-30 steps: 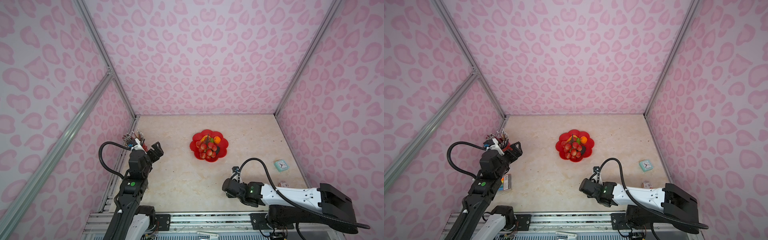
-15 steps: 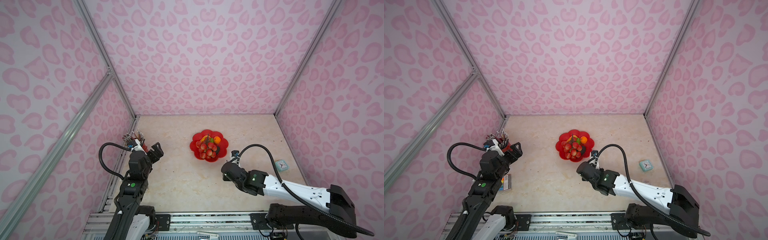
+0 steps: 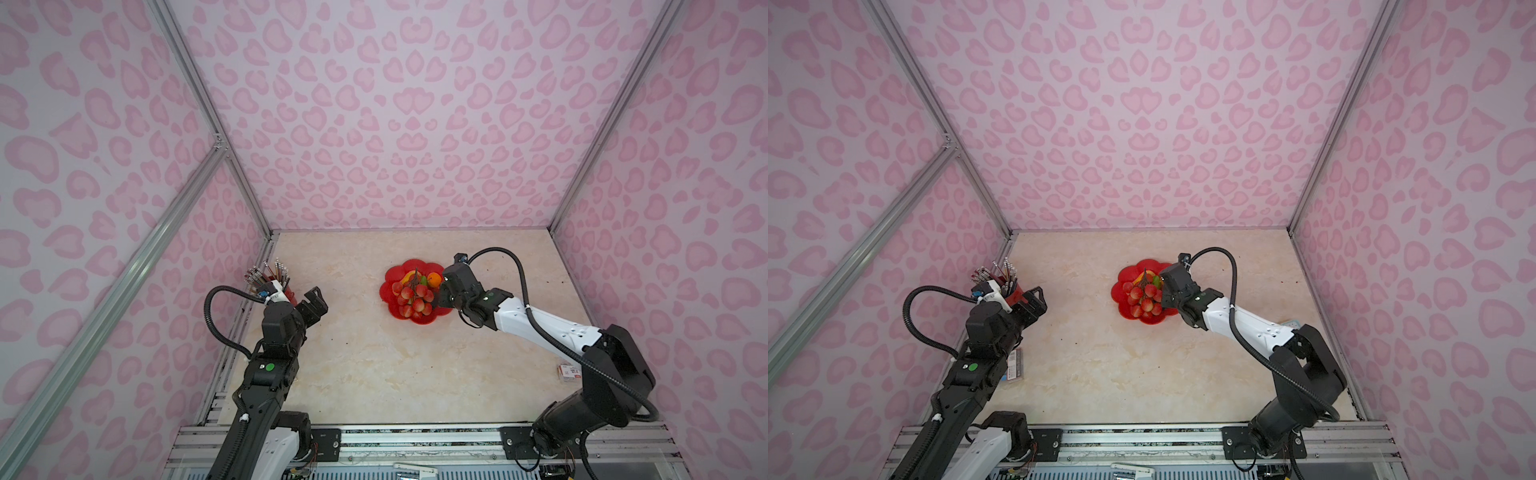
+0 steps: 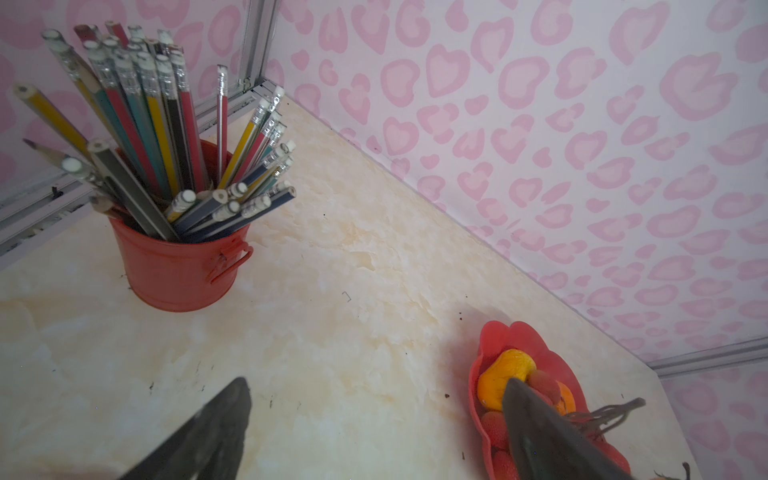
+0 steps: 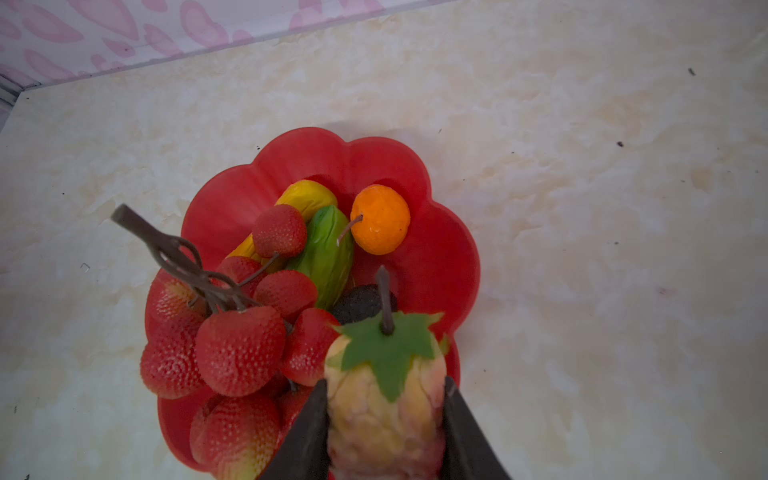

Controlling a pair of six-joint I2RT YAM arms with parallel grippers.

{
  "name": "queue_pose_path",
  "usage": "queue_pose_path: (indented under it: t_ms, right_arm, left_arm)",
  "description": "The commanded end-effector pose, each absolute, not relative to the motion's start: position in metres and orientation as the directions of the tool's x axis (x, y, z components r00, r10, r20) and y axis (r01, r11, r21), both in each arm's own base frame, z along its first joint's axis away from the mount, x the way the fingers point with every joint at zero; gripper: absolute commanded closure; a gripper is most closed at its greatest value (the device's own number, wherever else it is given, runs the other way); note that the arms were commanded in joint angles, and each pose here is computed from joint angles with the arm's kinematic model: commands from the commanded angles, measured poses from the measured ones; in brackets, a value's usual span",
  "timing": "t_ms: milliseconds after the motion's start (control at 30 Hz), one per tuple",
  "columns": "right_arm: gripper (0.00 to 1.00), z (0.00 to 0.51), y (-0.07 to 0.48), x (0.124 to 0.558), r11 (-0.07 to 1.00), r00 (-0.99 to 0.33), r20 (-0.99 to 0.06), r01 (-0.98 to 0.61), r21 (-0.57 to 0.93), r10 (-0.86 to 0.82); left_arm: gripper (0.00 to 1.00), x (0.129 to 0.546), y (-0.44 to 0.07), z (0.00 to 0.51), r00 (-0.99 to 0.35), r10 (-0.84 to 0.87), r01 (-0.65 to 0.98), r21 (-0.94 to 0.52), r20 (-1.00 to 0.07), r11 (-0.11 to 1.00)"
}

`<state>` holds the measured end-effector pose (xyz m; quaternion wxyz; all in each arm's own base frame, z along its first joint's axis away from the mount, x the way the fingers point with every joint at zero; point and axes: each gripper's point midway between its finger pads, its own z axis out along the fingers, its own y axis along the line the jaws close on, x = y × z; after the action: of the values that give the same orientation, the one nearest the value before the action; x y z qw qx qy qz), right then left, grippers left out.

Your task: Place and organize the fake fruits in the fruit bowl

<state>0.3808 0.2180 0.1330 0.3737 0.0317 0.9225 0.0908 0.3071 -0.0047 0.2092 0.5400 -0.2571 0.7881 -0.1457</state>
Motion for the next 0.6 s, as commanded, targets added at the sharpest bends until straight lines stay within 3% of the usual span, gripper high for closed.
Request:
queue_pose_path:
  t_ms: [0, 167, 267, 500, 567]
  right_arm:
    - [0.7, 0.113, 0.226, 0.391, 0.983, -0.756, -0.649, -0.041, 0.18, 0.087]
    - [0.64, 0.094, 0.222, 0.399, 0.986, -0.774, -0.626, -0.011, 0.166, 0.097]
    - [0.41, 0.091, 0.224, 0.404, 0.985, -0.777, -0.622, -0.017, 0.172, 0.096]
    - [0.17, 0.132, 0.22, 0.409, 0.984, -0.723, -0.685, -0.042, 0.171, 0.089]
    - [0.02, 0.15, 0.207, 0.406, 0.989, -0.688, -0.721, -0.032, 0.142, 0.081]
  left_arm:
    - [0.05, 0.321, -0.006, 0.216, -0.255, -0.554, -0.22, -0.51, -0.793, 0.831]
    - [0.04, 0.34, -0.007, 0.205, -0.308, -0.499, -0.229, -0.446, -0.81, 0.865]
    - [0.04, 0.347, -0.001, 0.203, -0.311, -0.448, -0.25, -0.383, -0.838, 0.889]
    - [0.04, 0.35, 0.025, 0.197, -0.288, -0.287, -0.324, -0.189, -0.914, 0.927]
    - [0.05, 0.352, 0.028, 0.196, -0.263, -0.263, -0.328, -0.17, -0.928, 0.929]
